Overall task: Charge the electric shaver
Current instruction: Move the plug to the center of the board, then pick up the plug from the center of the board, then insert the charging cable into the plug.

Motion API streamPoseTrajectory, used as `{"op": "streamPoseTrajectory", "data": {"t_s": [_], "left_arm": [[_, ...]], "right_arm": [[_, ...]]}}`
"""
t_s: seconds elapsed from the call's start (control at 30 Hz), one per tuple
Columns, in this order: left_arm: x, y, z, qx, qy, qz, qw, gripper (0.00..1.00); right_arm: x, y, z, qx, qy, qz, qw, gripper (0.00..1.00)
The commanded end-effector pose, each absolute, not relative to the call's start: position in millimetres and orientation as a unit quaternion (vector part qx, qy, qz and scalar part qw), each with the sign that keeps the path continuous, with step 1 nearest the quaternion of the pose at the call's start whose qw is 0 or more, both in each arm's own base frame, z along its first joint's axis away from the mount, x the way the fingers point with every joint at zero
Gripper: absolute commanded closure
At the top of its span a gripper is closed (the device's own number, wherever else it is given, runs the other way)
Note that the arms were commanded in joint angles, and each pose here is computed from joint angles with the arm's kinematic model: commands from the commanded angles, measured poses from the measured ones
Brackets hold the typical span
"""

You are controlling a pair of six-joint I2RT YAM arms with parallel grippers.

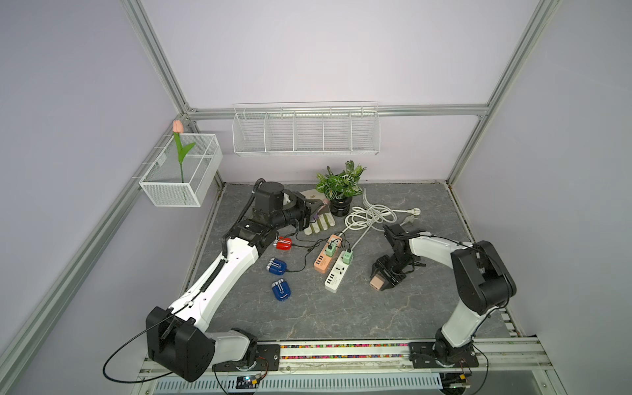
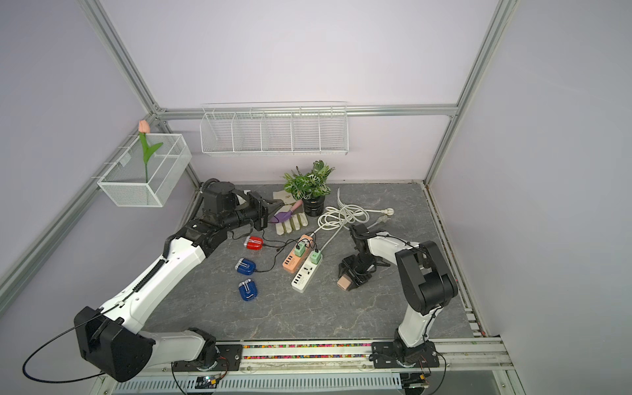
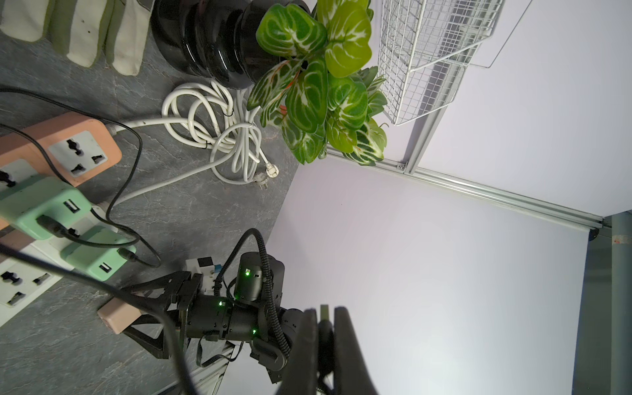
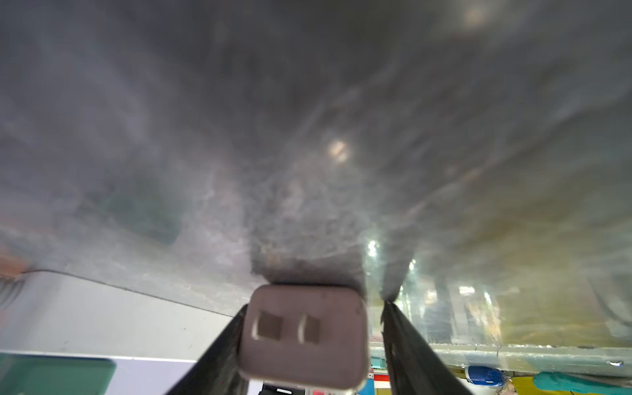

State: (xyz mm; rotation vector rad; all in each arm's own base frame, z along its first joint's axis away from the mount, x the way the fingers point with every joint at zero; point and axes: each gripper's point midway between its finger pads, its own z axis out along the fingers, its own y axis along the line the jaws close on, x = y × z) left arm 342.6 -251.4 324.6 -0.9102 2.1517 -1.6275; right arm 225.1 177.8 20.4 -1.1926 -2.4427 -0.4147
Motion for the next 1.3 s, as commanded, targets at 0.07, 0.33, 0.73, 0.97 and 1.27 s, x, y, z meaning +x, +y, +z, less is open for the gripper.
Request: {"op": "streamPoseTrajectory", "data": {"t_s": [0.07,0.33,0.73,0.97,1.27], "left_arm": [[346,-251,324,-0.32,0.743,-0.57,0.14,1.0],[347,-251,323,-0.322,0.743,-0.569,0.139,1.0],[349,-248,336,-0.328,0.725,-0.587,0.151,1.0],[355,-247,353,-0.327,0.702,-0.61,0.169,1.0],[350,-251,354,-0.328,0.704,-0.607,0.169,1.0]], "right_arm": [[214,168,7,-0.433,-0.87,-0.107,0.208,0.4],[216,169,2,-0.45,-0.863,-0.104,0.207,0.52],[286,200,110,-0.42,-0.853,-0.309,0.037,0.9],[350,246,256,-0.347,-0.733,-0.565,-0.15,0.93],[375,297,351,-0.286,-0.605,-0.714,-0.205,0.93]]}}
